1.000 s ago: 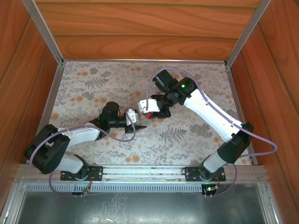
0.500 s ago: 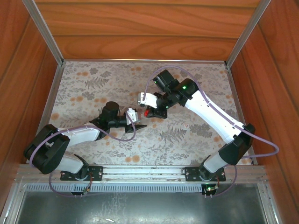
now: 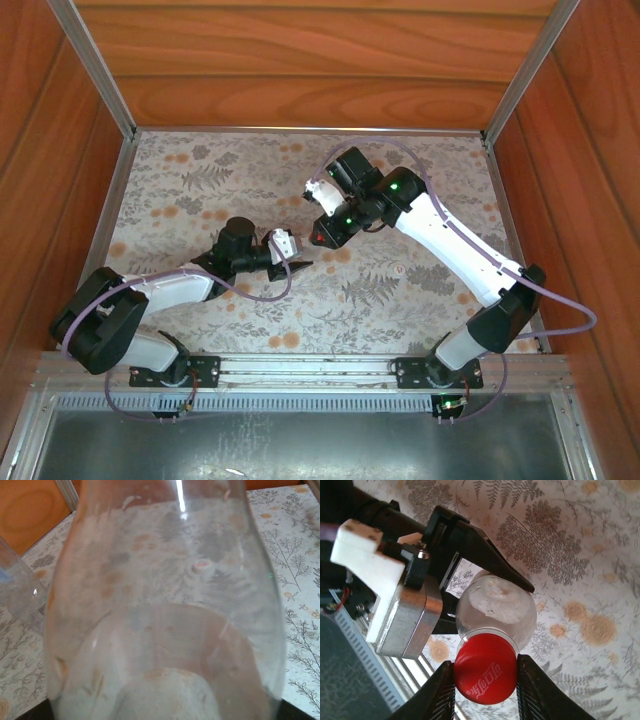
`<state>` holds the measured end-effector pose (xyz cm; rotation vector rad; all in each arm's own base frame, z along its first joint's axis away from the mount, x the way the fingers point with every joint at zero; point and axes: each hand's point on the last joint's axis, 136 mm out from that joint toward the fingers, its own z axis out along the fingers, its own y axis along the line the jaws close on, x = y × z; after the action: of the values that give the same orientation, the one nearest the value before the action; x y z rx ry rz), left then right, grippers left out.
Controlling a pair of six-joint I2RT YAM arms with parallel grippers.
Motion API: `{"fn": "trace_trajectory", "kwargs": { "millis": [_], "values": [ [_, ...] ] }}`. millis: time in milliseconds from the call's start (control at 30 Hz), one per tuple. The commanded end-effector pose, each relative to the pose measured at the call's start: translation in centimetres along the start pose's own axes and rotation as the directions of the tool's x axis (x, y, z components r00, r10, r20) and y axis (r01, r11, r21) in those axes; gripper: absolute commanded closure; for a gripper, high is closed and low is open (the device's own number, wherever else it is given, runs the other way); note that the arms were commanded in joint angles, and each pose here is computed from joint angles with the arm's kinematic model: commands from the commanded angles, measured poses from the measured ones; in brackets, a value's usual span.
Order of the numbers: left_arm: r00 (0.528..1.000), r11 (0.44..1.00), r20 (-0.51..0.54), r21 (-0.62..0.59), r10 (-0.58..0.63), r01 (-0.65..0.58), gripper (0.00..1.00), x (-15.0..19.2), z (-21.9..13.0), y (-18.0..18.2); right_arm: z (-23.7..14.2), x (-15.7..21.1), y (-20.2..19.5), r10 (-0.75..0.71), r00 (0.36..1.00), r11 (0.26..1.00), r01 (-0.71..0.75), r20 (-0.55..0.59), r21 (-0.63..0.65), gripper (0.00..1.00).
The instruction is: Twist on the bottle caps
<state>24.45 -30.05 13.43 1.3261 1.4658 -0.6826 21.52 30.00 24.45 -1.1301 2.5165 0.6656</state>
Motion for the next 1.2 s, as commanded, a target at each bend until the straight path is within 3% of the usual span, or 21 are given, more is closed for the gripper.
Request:
{"fn": "trace_trajectory", "kwargs": {
  "millis": [0,133,267,333,567,733,1000,1167],
  "values": [
    [0.998,0.995,-0.067,-0.097,-0.015,0.009,0.44,1.3,-0.3,1.8,-1.1,0.3,1.4,0.179,0.984,0.983,-0.18,-0.015,-0.043,0.83],
    [0.998,0.997,-0.056,-0.076,-0.02,0.016,0.44,1.2,-0.3,1.3,-1.5,-0.5,1.5,0.066,0.997,0.997,-0.064,0.034,-0.047,0.67],
    [0.998,0.998,-0.048,-0.059,-0.035,0.032,0.44,1.1,-0.4,0.9,-2.8,-2.2,2.0,-0.146,0.98,0.988,0.152,0.135,-0.034,0.36],
    [0.998,0.997,-0.049,-0.061,-0.047,0.044,0.44,1.2,-0.4,0.9,-3.6,-3.1,1.8,-0.172,0.966,0.985,0.175,0.194,0.005,0.31],
    [0.972,0.965,0.017,-0.117,-0.234,0.234,0.44,0.0,-1.3,3.6,-5.5,-5.2,1.7,-0.274,0.855,0.961,0.254,0.44,0.106,0.27],
    [0.966,0.933,0.058,-0.251,-0.252,0.259,0.44,-0.4,-1.9,6.7,-5.2,-4.5,1.4,-0.316,0.771,0.948,0.28,0.553,0.15,0.25],
    [0.944,0.828,0.229,-0.462,-0.236,0.319,0.44,-1.5,-3.1,14.1,-2.4,-3.0,0.7,-0.343,0.735,0.937,0.311,0.585,0.159,0.12],
    [0.934,0.774,0.273,-0.531,-0.228,0.344,0.44,-0.2,-2.6,18.3,-0.7,-3.6,-0.5,-0.319,0.722,0.947,0.264,0.614,0.182,0.1]
  ]
}}
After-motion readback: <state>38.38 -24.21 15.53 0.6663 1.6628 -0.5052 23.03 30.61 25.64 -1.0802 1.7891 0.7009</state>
